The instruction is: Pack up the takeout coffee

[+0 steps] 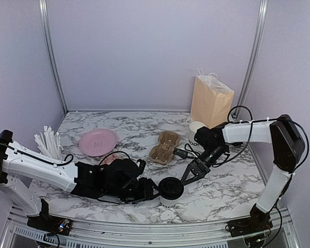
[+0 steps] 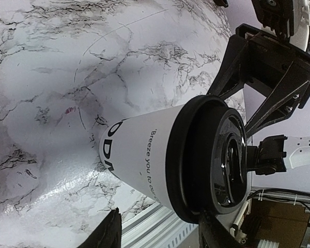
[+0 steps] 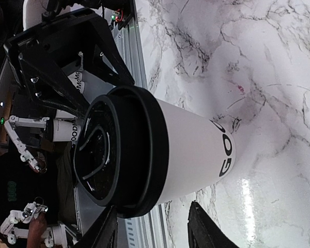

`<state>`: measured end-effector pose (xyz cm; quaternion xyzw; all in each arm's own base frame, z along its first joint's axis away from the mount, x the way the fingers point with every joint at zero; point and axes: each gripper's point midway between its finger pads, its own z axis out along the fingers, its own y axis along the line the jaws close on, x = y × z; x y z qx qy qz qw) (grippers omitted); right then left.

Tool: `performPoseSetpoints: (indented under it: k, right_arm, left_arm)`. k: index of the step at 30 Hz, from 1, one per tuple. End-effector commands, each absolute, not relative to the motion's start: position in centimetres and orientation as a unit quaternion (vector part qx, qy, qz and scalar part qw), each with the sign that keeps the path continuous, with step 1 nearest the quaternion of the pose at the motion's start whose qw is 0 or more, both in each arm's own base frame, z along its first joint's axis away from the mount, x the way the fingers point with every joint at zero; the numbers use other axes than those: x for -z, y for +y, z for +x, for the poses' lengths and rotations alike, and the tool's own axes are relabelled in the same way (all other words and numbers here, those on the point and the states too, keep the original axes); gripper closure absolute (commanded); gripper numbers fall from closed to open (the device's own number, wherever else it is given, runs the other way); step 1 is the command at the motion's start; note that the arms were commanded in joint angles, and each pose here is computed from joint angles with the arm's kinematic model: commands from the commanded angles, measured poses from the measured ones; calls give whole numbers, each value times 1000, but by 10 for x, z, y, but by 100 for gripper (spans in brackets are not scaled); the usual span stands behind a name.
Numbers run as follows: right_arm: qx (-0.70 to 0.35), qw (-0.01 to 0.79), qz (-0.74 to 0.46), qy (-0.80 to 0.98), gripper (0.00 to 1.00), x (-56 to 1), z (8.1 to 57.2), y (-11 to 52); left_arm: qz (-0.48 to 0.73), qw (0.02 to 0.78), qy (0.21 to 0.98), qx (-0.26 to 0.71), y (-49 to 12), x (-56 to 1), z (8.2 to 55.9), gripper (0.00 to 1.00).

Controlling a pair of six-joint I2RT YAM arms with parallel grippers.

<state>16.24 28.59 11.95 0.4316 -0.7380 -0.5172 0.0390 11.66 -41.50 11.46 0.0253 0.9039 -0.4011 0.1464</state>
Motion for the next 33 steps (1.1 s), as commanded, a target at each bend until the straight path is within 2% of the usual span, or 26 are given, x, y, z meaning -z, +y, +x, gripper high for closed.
performPoseSetpoints:
  k: [1,12,16,21,26,30,33]
  right_arm:
    - [505,47,435,-744,56,-107,166,294]
    - [418,81,418,-802,62,-46,175,279]
    - [418,85,416,-803,63,-43,175,278]
    - [427,78,421,-796,63,-52,174,280]
    - [472,46,420,-773,63,-90,184,281]
    - [486,5,413,-770,57,-119,202,272]
    - [469,-26,425,-774,52,-130,211,263]
  left_arm:
    - [22,113,928,355,-402,-68,112,50]
    - [-24,15,968,250,-338,30,79,55]
    - [-29,-1,973,229,-325,44,72,56]
    - [15,37,969,246,-354,18,87,55]
    - [101,111,949,276,-397,-43,103,48]
    - [116,138,939,292,-408,-84,108,44]
    - [143,122,934,305,-409,-102,100,36]
